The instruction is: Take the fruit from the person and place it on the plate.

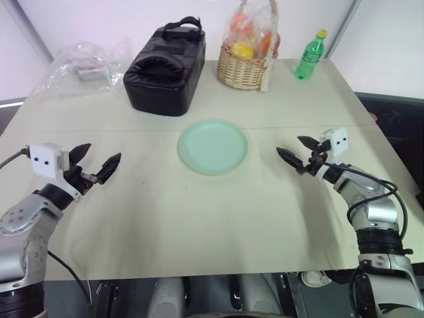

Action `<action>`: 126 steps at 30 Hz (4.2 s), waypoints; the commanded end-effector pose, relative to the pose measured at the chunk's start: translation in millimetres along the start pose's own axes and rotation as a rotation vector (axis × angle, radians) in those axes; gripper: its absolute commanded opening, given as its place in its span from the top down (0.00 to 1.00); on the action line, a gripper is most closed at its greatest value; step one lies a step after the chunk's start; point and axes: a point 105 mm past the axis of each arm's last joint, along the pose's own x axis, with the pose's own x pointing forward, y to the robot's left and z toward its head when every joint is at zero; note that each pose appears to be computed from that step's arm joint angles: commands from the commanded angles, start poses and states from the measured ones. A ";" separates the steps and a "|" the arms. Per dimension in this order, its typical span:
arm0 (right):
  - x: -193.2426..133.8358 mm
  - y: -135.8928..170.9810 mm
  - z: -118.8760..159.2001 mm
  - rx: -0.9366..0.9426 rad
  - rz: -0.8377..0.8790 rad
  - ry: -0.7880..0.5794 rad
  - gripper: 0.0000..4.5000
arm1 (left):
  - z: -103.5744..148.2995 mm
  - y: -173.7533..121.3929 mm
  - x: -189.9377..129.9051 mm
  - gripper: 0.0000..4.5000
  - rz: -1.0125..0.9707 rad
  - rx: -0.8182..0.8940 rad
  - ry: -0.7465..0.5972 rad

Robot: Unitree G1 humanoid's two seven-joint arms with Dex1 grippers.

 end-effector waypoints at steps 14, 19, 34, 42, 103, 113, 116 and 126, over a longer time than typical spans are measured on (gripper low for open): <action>1.8 5.1 13.8 -0.036 0.017 -0.040 0.01 | 11.6 2.7 -0.1 0.00 0.017 0.042 -0.041; 2.4 5.7 13.9 -0.037 0.018 -0.040 0.01 | 11.8 2.8 0.6 0.00 0.018 0.044 -0.041; -9.2 86.7 89.5 0.103 0.438 -0.110 0.01 | 44.3 -3.2 13.2 0.00 -0.044 0.035 -0.130; -1.0 83.6 83.0 0.081 0.402 -0.104 0.01 | 107.2 -27.6 40.5 0.00 -0.182 0.156 -0.267; 5.7 81.9 58.4 0.071 0.248 -0.130 0.00 | 21.7 -130.6 163.0 0.40 -0.561 0.103 -0.024; 1.7 78.4 56.4 0.062 0.220 -0.127 0.00 | 24.5 -128.9 168.7 0.01 -0.591 0.081 -0.039; 2.0 78.4 56.9 0.063 0.223 -0.128 0.00 | 27.6 -124.7 167.1 0.01 -0.570 0.087 -0.058; 7.4 72.5 59.1 0.045 0.227 -0.124 0.00 | 67.9 -86.0 130.8 0.01 -0.429 -0.106 -0.211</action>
